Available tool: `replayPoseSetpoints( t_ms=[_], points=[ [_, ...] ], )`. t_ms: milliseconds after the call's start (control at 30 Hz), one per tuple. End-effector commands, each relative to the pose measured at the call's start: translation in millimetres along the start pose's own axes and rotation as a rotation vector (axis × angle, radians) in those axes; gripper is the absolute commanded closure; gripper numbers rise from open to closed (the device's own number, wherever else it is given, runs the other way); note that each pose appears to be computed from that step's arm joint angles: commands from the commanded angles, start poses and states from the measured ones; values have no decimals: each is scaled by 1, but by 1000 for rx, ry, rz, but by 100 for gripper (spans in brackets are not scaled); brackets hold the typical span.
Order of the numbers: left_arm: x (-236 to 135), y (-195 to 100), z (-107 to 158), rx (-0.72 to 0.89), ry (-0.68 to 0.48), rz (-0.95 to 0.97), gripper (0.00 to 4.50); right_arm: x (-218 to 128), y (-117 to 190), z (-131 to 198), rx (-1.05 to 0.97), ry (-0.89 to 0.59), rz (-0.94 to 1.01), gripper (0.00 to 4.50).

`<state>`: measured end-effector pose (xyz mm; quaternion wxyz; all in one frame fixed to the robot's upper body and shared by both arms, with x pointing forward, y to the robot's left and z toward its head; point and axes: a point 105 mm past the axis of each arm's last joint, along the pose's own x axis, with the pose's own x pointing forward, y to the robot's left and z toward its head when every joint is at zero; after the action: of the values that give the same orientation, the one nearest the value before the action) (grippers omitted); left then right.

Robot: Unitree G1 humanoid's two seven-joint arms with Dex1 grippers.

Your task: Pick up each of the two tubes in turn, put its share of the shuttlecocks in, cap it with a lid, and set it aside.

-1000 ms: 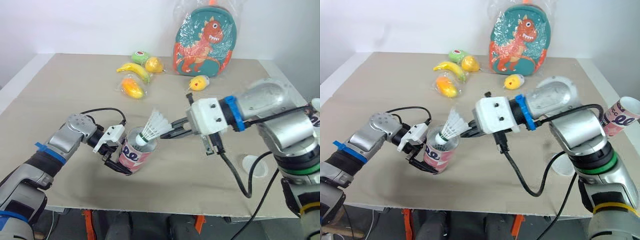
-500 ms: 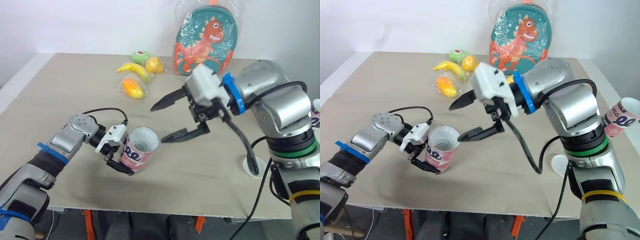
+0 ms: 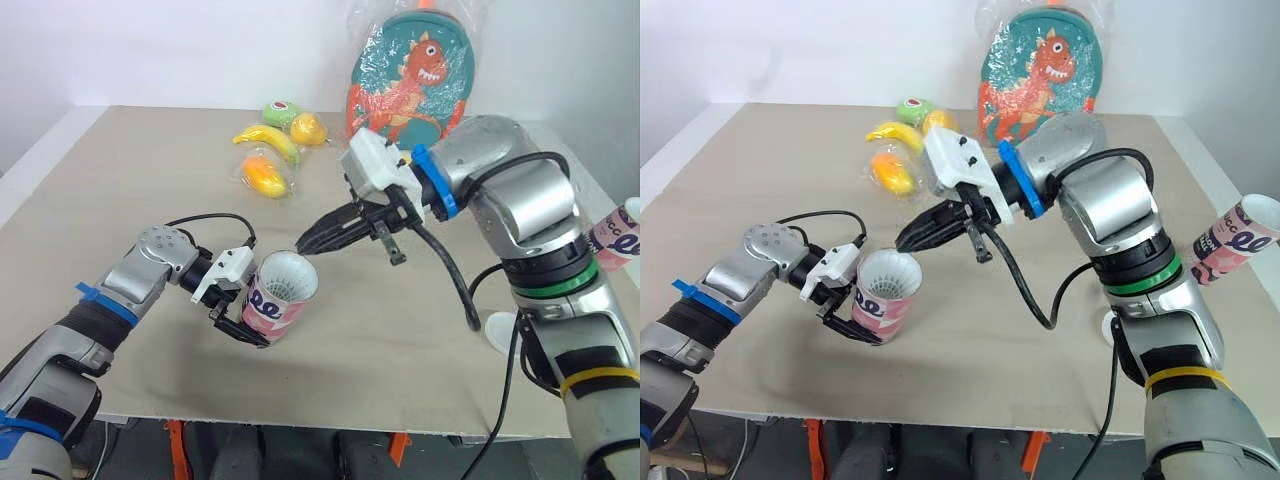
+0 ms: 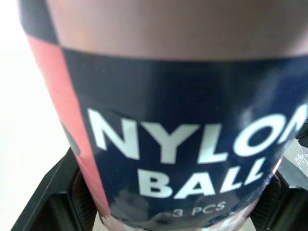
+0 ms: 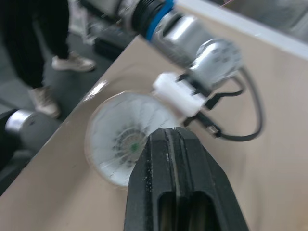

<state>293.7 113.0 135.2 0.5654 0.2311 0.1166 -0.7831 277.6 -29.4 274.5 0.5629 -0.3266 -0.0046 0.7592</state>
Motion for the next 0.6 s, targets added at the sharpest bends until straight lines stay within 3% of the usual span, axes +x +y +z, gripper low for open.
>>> replayPoseSetpoints(
  t_ms=[33, 600],
  points=[
    [-4, 3, 14, 19, -56, 20, 83, 1, 1, 12, -51, 10, 40, 447],
    [4, 5, 22, 8, -115, 6, 83, 56, 6, -35, -10, 253, 242, 447]
  ],
)
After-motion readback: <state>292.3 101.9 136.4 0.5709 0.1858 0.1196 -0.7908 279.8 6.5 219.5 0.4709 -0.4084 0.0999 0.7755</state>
